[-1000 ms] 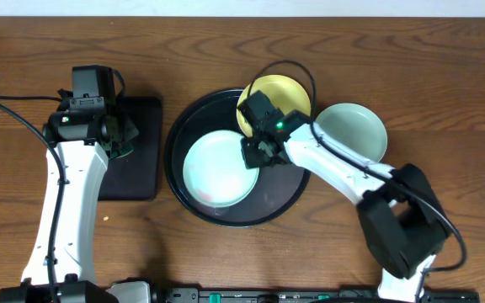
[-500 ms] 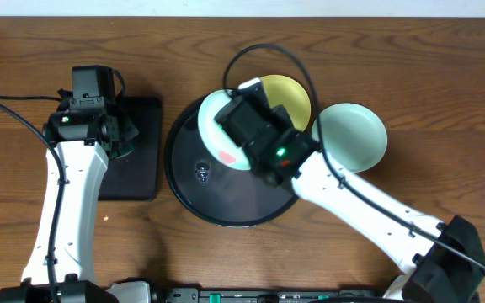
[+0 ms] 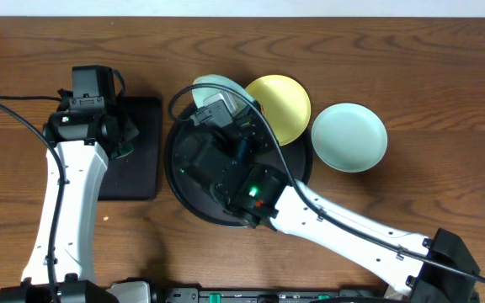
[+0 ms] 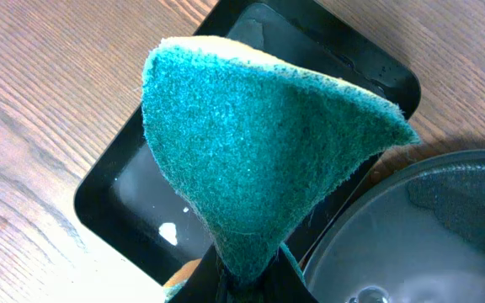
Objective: Clean dirty plates on tray and stack at the side
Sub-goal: 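Lift the pale green plate and stack it on the other green plate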
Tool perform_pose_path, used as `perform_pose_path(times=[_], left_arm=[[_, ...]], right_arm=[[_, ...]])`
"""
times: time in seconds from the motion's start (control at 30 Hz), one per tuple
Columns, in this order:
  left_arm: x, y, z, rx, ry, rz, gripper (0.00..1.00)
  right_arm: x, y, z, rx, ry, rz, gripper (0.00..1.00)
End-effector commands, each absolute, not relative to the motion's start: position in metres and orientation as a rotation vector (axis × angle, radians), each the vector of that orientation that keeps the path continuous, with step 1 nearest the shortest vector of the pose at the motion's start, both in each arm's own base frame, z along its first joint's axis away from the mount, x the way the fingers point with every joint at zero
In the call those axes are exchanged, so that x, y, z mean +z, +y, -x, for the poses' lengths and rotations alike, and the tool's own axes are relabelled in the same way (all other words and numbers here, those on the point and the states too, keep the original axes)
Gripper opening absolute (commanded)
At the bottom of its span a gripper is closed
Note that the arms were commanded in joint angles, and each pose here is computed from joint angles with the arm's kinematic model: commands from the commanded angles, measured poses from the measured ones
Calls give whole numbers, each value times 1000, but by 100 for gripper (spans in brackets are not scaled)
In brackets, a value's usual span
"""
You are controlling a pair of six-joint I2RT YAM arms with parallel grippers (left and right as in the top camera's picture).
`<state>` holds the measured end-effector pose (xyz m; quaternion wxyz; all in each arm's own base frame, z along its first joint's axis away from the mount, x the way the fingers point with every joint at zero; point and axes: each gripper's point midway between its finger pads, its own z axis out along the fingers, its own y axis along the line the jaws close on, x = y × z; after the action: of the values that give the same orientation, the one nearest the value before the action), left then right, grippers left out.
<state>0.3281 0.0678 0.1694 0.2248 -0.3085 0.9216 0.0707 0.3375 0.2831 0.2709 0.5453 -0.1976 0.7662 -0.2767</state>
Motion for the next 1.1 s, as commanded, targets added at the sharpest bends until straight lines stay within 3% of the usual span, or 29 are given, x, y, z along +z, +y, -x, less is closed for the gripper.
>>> perform_pose_path(times=[0.0,0.23,0.5,0.7,0.9,1.07], left_arm=[[174,70,-331,202,2532,844,7],[173,70,-331,202,2533,844,7],[173,70,-331,202,2533,844,7],[173,70,-331,202,2532,844,7],[173,70,-331,202,2532,844,7],[173,70,-331,202,2533,844,8]], right_arm=[[301,269,-333,-755,1750,403,1],[286,276,-338,-681,1805,477,1],[196,288,-334,-151,2263,572,1],[176,290,-341,330,2485,542,1],[191,246,-368,658,2543,380,1],[191,163,-393,618,2602,54,1]])
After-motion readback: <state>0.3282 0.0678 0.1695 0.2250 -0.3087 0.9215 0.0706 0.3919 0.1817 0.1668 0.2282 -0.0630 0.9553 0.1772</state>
